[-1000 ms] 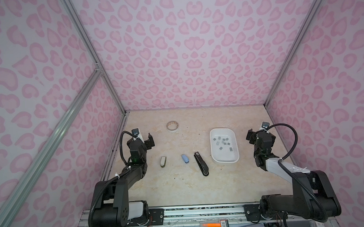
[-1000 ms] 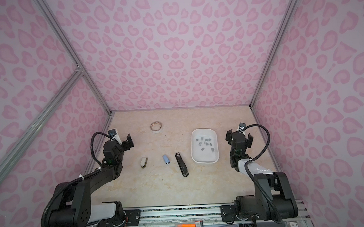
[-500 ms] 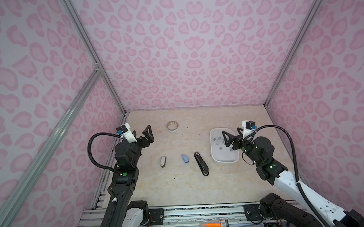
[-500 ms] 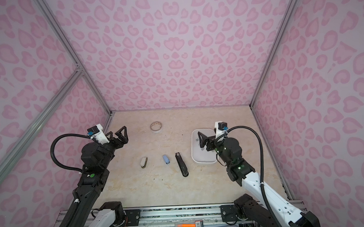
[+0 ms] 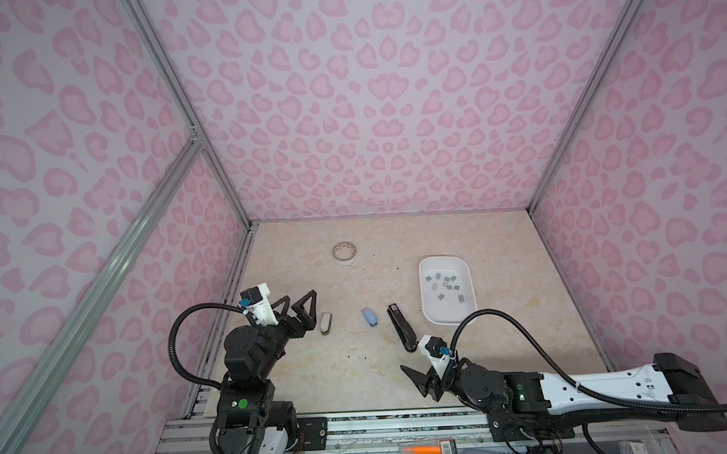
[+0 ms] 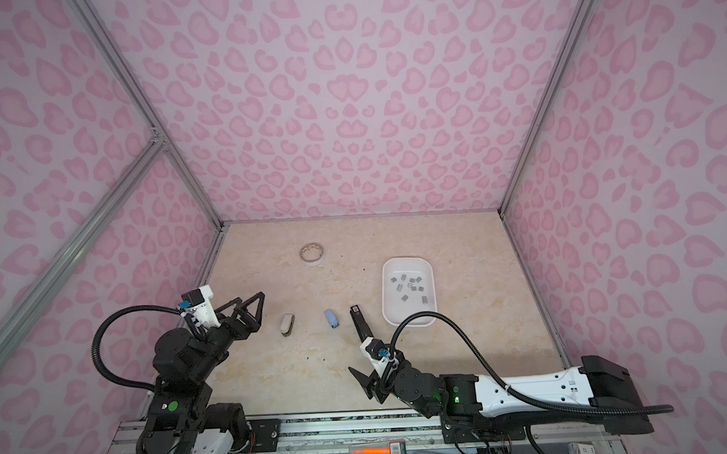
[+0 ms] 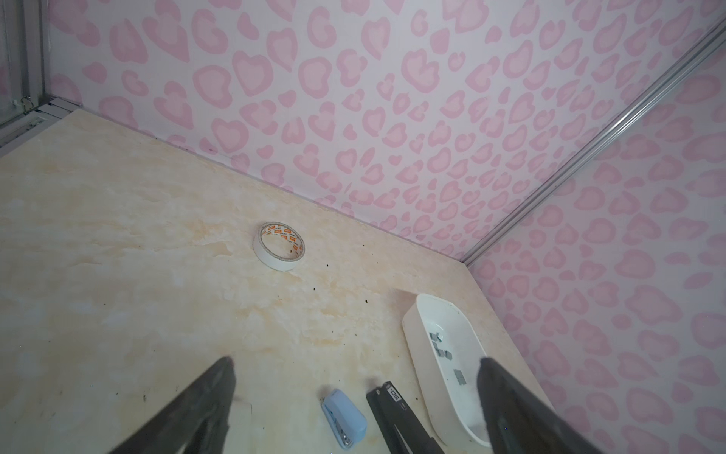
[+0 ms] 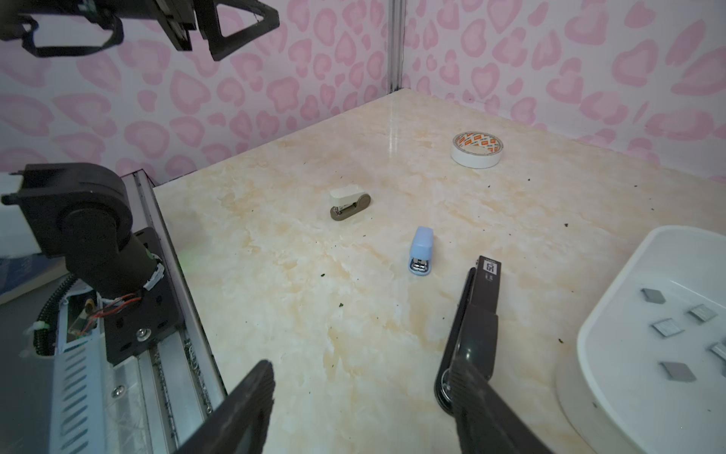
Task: Load the staples into the stapler
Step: 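Reach the right gripper down to the large black stapler while the left arm rises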
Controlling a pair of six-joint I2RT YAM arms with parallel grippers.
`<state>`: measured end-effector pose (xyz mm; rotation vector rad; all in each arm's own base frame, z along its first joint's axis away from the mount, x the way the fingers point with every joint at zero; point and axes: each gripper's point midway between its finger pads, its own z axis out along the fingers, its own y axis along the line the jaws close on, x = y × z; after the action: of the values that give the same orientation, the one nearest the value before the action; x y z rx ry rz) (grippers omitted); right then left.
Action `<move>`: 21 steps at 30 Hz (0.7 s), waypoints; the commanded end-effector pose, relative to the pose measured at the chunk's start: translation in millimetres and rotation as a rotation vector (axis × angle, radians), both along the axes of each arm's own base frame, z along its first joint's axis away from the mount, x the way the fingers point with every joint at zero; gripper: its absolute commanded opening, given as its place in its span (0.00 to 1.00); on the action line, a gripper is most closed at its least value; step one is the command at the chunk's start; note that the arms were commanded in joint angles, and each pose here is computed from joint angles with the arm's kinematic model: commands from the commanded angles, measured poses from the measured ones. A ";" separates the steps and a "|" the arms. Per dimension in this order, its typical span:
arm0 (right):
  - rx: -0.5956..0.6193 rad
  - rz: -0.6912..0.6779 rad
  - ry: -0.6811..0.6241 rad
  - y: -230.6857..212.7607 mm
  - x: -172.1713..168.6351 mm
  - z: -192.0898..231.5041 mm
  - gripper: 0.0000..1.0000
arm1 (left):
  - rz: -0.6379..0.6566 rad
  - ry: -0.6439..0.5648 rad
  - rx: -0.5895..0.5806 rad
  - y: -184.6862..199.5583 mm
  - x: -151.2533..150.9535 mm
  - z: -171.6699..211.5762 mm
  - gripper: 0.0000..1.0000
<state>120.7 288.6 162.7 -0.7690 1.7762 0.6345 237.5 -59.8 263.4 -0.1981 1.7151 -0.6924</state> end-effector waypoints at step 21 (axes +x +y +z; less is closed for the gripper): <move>-0.055 -0.188 0.125 -22.5 47.2 -74.6 0.74 | -0.291 -0.244 0.052 -43.7 -42.9 33.0 0.99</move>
<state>168.0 249.6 83.5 -0.6010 1.9739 0.4444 197.4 -95.7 289.4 0.0991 1.5680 -0.8280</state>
